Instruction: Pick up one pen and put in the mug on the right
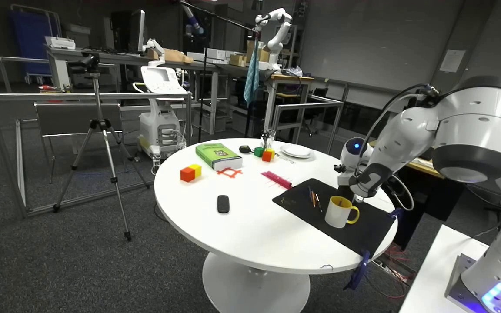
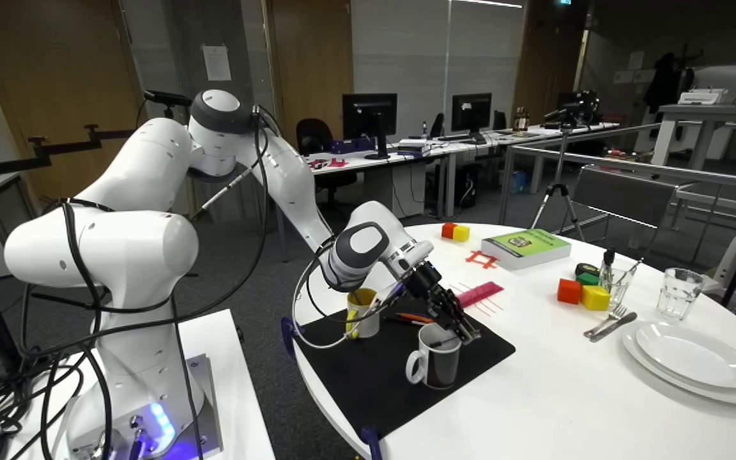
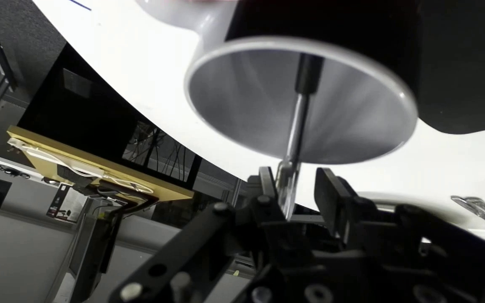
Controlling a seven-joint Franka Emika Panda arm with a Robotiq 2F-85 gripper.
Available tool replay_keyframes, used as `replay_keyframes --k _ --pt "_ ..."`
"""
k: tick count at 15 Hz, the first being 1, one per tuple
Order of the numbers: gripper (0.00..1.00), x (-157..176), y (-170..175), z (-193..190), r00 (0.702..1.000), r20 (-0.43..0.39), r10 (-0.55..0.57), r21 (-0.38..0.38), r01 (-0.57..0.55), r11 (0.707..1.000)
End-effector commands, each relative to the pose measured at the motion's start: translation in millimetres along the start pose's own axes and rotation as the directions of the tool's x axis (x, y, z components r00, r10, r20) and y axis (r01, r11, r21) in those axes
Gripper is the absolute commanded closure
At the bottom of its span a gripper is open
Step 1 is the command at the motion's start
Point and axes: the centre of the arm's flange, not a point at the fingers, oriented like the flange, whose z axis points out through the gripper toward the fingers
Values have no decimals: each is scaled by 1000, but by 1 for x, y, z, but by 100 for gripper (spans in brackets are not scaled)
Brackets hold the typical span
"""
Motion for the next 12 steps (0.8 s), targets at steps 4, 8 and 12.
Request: replay_keyframes --k 4,8,12 --pt "11 6 -2 2 1000 2 -7 23 7 1000" --pt "0 14 -2 -7 999 29 34 36 -35 999" --pt "0 32 1 -23 989 101 105 78 -113 990"
